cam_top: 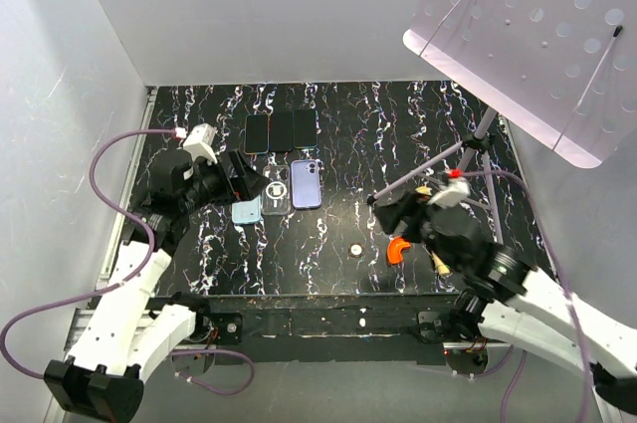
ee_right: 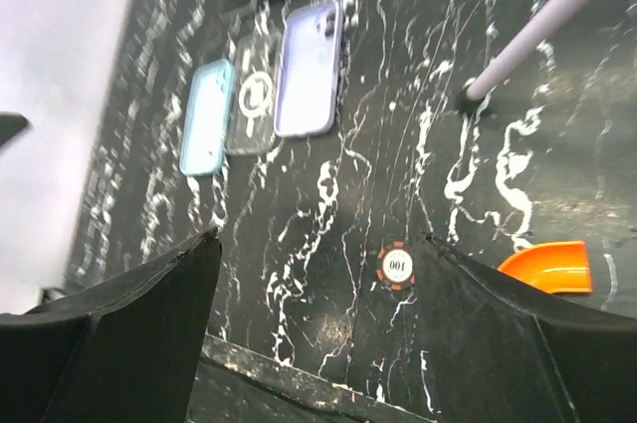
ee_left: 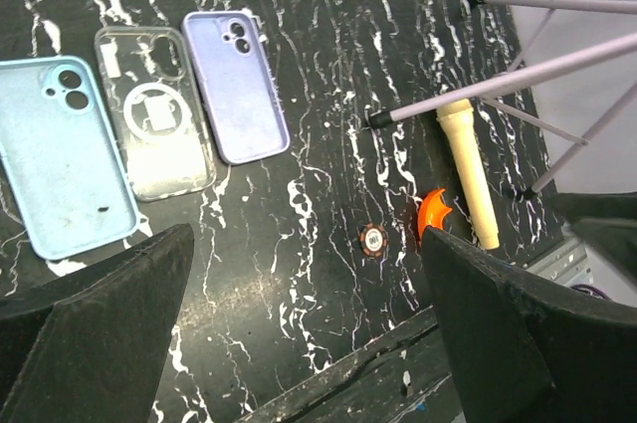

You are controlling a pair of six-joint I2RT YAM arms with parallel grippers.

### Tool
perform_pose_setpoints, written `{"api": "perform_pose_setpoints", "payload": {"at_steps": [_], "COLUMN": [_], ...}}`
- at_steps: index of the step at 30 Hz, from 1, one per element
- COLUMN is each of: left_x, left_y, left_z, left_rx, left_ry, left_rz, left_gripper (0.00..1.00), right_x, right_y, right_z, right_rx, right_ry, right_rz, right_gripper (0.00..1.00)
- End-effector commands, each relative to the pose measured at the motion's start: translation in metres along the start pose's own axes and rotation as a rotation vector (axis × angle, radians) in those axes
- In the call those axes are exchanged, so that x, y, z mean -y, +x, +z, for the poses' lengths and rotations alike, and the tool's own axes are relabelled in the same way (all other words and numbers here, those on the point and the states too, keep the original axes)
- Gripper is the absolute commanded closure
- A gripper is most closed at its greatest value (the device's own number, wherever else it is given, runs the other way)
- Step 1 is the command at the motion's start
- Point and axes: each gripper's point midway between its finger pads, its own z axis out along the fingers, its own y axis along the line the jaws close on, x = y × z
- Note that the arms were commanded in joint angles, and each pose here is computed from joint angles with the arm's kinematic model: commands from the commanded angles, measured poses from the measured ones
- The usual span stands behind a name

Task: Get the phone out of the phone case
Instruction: Reset both arms

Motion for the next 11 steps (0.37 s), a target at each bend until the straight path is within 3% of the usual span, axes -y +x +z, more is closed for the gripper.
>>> {"api": "perform_pose_setpoints", "payload": {"at_steps": [1,11], "left_x": [0.019,0.021], "left_y": [-0.001,0.029], "left_z": [-0.011,-0.046], "left_rx": [0.096,0.203], "left_ry": [0.101,0.181], "left_rz": [0.04,0.05], "left_gripper": [0.02,0.02], "right_x": [0.04,0.067], "right_y": [-0.022,-0.008], "right_z": [-0.034,-0.063], "right_rx": [0.156,0.174], "right_ry": [0.055,0.002], "right_rz": [0.025,0.094], "right_gripper": [0.16,0.13]}}
